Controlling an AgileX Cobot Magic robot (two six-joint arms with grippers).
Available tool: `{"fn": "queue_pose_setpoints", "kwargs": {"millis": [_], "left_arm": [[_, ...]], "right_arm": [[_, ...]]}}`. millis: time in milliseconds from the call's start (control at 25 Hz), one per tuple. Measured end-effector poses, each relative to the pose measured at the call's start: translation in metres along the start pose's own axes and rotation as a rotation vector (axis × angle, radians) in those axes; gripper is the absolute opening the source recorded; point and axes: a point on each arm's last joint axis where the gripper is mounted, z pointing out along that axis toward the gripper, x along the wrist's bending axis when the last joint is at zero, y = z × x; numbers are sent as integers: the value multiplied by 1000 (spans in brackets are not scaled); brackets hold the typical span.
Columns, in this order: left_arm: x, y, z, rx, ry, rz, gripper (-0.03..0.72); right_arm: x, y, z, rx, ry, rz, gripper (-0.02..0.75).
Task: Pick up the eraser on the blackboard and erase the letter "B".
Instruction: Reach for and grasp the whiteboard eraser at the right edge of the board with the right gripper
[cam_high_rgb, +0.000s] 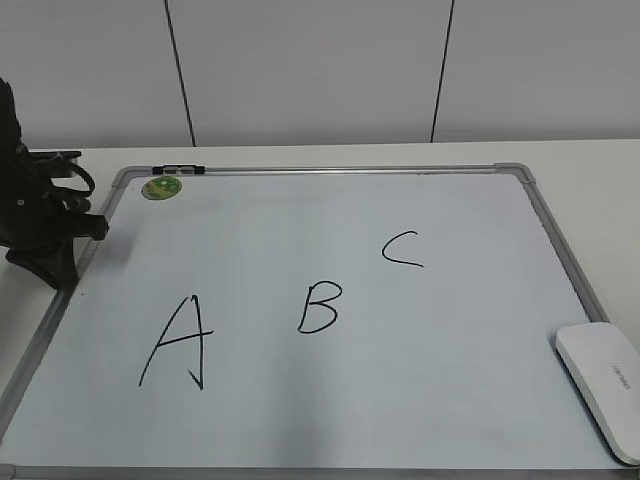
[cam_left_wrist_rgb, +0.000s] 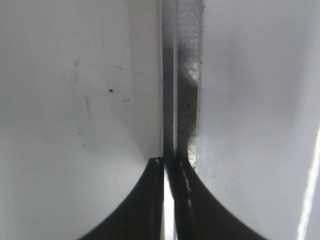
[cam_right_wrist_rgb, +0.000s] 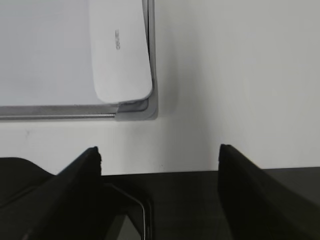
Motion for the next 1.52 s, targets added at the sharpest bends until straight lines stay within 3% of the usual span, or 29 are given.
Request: {"fn": "queue_pose_setpoints", "kwargs": {"millis": [120, 280, 600, 760, 920, 1200, 1520], "left_arm": [[0, 0, 0, 0, 0, 0, 22], [0, 0, 0, -2, -2, -1, 22], [0, 0, 0, -2, -2, -1, 22], [0, 0, 0, -2, -2, -1, 22], [0, 0, 0, -2, -2, -1, 22], [0, 0, 0, -2, -2, -1, 22], [0, 0, 0, -2, -2, -1, 22]], "right_arm": [[0, 18, 18, 94, 11, -1, 538], [2, 39, 33, 96, 34, 12, 538], [8, 88, 87, 290, 125, 21, 540], [11, 104, 111, 370, 140, -8, 594], [19, 107, 132, 446, 159, -49, 659], [30, 105, 164, 535, 171, -79, 670], [27, 111, 181, 550, 114, -65, 670]]}}
